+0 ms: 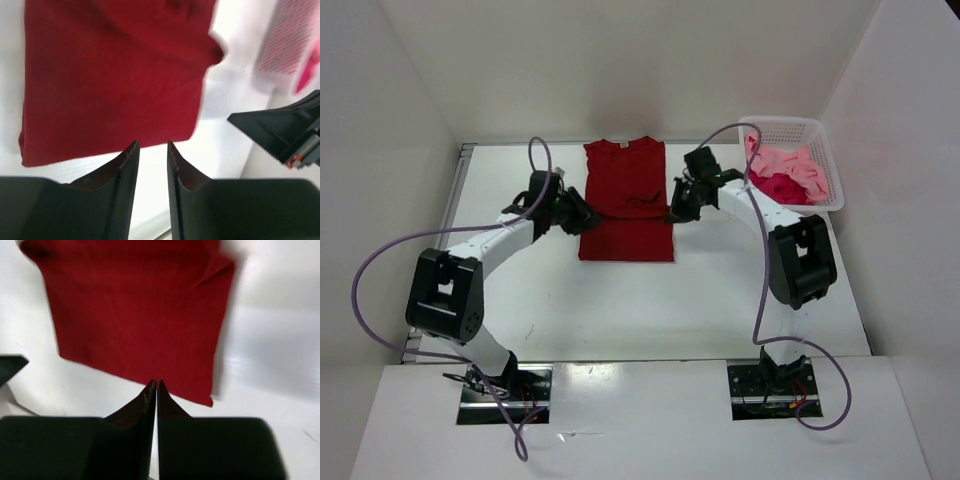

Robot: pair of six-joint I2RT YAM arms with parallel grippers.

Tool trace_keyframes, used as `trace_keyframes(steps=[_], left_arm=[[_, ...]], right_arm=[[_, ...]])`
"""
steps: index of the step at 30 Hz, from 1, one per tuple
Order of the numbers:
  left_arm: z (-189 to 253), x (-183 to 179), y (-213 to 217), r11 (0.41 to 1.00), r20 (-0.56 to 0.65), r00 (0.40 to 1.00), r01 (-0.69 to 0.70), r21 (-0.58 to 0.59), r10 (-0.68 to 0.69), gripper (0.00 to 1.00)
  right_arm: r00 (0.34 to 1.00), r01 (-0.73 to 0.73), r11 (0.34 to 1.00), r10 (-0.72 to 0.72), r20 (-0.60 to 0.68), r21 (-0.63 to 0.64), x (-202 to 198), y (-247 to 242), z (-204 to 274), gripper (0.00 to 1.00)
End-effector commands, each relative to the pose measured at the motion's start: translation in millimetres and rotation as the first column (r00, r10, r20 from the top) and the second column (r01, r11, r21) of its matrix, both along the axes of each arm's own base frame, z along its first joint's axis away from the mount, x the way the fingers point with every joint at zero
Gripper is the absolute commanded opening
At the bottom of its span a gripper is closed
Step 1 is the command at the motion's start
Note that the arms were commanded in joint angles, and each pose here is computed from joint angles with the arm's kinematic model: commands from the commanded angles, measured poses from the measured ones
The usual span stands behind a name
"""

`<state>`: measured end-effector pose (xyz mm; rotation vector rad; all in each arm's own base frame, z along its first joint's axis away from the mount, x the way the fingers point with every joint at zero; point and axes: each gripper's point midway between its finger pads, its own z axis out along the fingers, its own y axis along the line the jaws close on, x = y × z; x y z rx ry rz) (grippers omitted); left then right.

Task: Fold and stack the t-shirts
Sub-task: Fold the folded rectangular tshirt in 1/3 of the way

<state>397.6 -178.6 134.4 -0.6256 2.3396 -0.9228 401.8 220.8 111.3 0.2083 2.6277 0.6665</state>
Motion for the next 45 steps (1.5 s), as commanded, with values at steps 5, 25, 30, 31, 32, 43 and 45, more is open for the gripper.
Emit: trace_keyframes(steps=[5,25,30,31,32,43,45], left_arm=[[-73,-8,0,0.994,-0.136,0.990,0.043,0.096,-0.030,0.32],[-100,-154,39,0.980,-0.349,0.936,0.110,0.163,-0.046,0.34],[-34,-127,29,0.989,-0.181,0.982,0.083,0.121,-0.061,0.35],[-31,-125,24,0.991,-0.182,0.981,0.092,0.095,-0.073,0.35],[-30,-122,21,0.993,-0.179,0.981,0.092,0.075,-0.077,0.35],[-66,-120,-34,0.975,-0.241,0.949,0.218,0.046,-0.201,0.35],[-80,-127,-33,0.975,-0.278,0.941,0.217,0.056,-0.194,0.35]], right_arm=[[0.991,-0.075,0.996,0.070,-0.117,-0.041,-36,25,-66,0.01],[0.963,-0.046,0.996,0.023,-0.267,-0.080,-165,-6,-74,0.00],[0.986,-0.088,0.996,0.082,-0.147,-0.032,-123,19,-21,0.07],[0.985,-0.094,0.995,0.090,-0.148,-0.019,-119,24,-19,0.08],[0.983,-0.110,0.994,0.107,-0.151,-0.009,-113,34,-24,0.08],[0.973,-0.218,0.975,0.220,-0.069,0.029,-61,120,-45,0.02],[0.973,-0.222,0.975,0.222,-0.061,0.014,-51,124,-51,0.01]])
